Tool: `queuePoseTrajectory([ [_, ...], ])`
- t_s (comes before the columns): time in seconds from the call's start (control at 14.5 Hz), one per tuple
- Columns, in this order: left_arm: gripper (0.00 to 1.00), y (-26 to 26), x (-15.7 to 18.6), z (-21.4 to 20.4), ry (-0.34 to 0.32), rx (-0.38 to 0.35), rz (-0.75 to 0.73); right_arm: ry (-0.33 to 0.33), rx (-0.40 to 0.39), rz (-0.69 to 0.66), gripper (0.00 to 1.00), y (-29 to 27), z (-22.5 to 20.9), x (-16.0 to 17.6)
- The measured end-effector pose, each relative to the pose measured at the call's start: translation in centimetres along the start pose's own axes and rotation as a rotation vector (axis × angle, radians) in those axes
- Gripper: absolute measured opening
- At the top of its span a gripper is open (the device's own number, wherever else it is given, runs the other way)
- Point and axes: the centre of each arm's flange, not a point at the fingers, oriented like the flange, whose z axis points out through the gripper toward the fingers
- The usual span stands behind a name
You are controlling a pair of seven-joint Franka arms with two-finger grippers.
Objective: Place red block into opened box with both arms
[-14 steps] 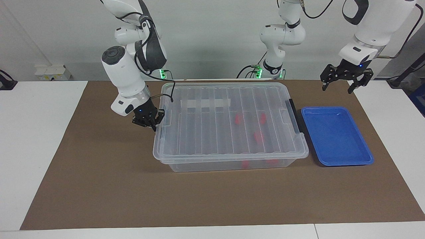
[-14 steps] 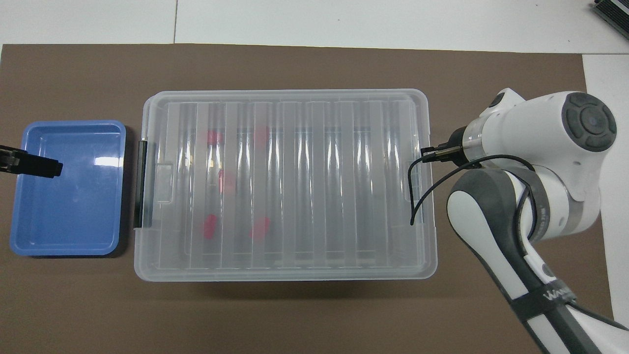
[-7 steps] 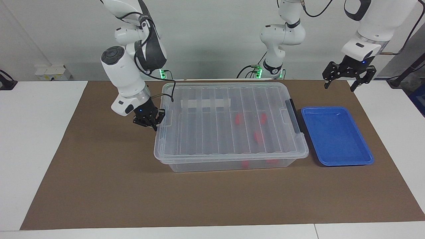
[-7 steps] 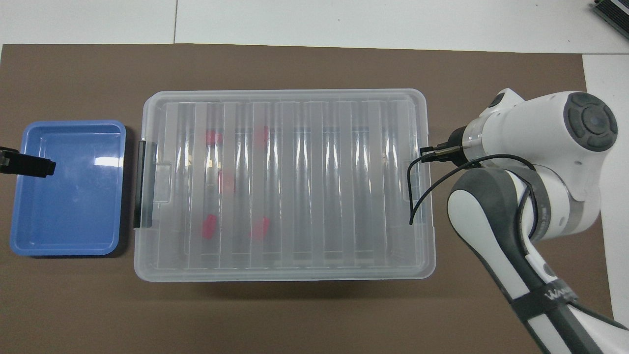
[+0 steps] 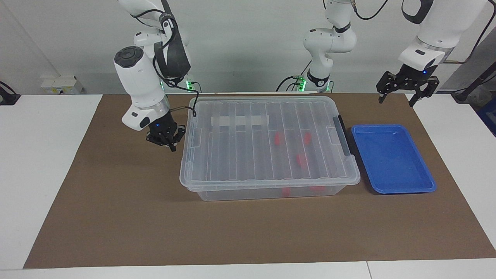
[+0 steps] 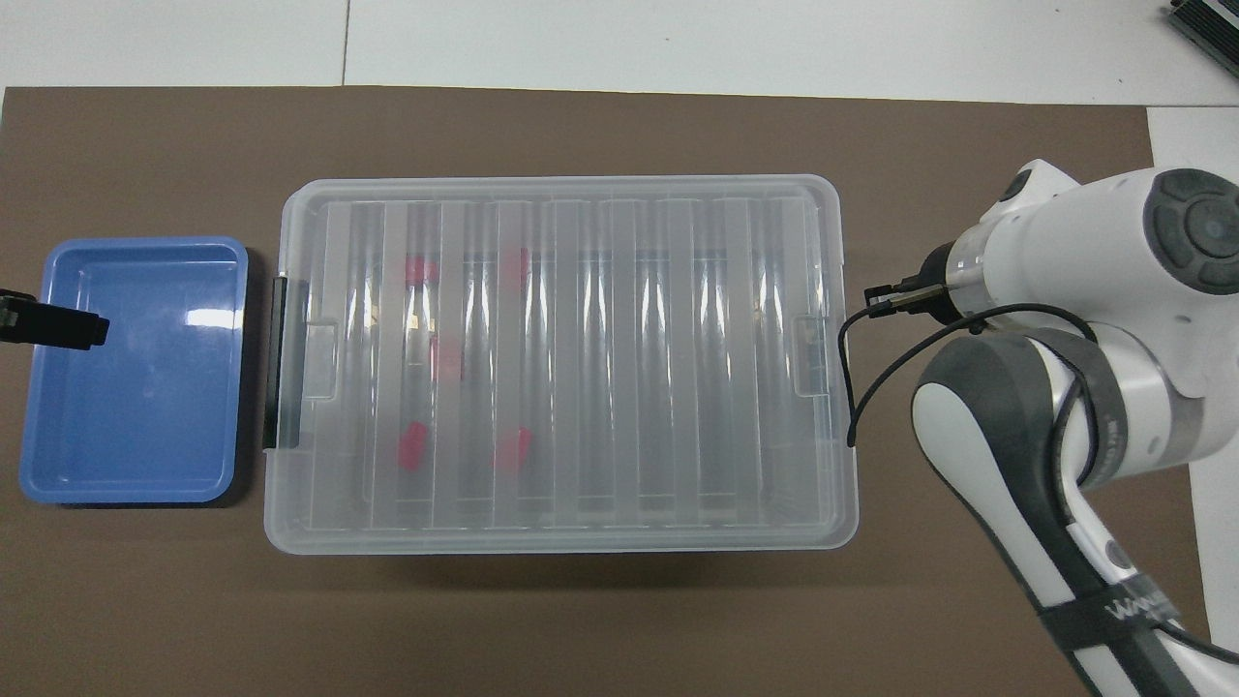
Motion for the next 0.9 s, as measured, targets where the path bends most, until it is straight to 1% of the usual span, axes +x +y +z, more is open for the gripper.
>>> queuePoseTrajectory([
  [0.14, 1.00, 0.0, 0.0, 0.0, 0.000, 0.000, 0.000, -0.035, -0.025, 0.027, 0.01, 2.4, -2.5, -0.4],
  [0.28, 1.00, 0.0, 0.0, 0.0, 0.000, 0.000, 0.000, -0.073, -0.029, 0.065, 0.01, 4.6, -5.2, -1.0],
  [0.41, 1.00, 0.0, 0.0, 0.0, 0.000, 0.000, 0.000, -0.115, -0.028, 0.107, 0.06, 6.1, -7.9, -1.8],
  [0.55, 1.00, 0.0, 0.0, 0.0, 0.000, 0.000, 0.000, -0.136, -0.028, 0.161, 0.24, 7.2, -10.6, -2.6],
  [0.62, 1.00, 0.0, 0.0, 0.0, 0.000, 0.000, 0.000, -0.144, -0.027, 0.177, 0.36, 7.5, -11.6, -3.1],
  [0.76, 1.00, 0.0, 0.0, 0.0, 0.000, 0.000, 0.000, -0.161, -0.025, 0.195, 0.56, 7.9, -13.0, -4.1],
  [0.9, 1.00, -0.1, 0.0, 0.0, -0.001, 0.000, -0.001, -0.158, -0.024, 0.201, 0.78, 8.2, -13.8, -4.4],
])
